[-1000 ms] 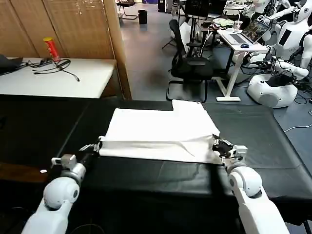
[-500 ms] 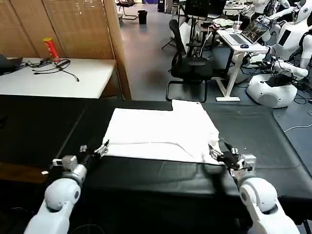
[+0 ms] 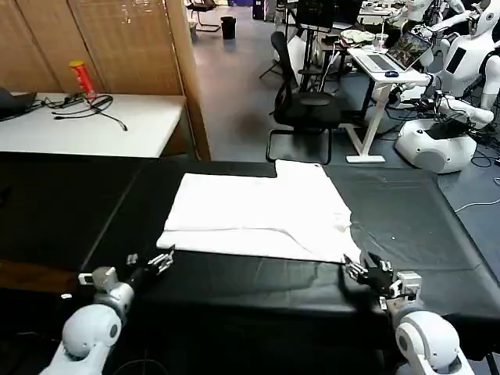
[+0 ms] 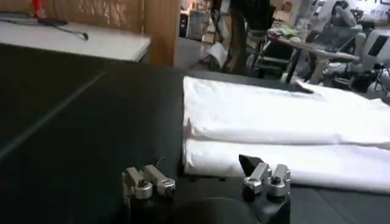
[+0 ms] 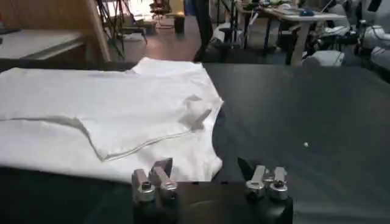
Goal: Fold and organize the clothes.
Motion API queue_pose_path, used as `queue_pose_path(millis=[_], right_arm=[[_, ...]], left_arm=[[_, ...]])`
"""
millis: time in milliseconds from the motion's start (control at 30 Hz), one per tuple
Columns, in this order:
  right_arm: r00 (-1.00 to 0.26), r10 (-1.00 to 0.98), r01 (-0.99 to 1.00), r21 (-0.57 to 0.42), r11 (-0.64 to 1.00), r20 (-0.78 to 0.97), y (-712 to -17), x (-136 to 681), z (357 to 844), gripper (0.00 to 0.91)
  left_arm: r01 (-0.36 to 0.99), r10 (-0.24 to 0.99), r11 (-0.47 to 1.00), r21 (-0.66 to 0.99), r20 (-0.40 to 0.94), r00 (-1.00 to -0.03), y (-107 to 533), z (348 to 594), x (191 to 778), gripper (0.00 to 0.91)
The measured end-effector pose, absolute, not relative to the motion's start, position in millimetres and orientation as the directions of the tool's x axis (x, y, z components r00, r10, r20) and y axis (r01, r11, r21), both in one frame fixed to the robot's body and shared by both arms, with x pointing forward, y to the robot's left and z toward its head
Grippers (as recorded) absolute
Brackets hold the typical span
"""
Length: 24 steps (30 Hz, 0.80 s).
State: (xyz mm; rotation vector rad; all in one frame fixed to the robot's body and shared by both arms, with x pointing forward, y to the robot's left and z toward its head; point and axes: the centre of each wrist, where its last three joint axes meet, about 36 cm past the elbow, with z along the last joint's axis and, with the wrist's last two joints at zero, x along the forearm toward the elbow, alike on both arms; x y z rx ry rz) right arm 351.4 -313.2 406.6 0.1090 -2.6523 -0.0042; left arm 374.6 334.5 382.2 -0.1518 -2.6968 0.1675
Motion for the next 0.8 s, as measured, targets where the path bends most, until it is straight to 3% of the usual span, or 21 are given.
queue_pose_path(millis=[33,433,800], right_arm=[[-0.88,-0.077,-0.076,0.021,0.997,0.469,-313,351,406,0.068],[-0.859,-0.035,-0.05,-0.017,0.999,0.51,-312,336,416,0.039],[-0.787,0.014,-0.055,-0.092,0.994,0.617,-307,304,441,0.039]], left_arm=[[0.081,0.133,0.987,-0.141,0.414,-0.9,335,382,374,0.0],[0.091,0.149,0.984,-0.156,0.411,-0.899,331,385,372,0.0],[0.099,0.091,0.995,-0.007,0.465,-0.881,320,418,334,0.0]])
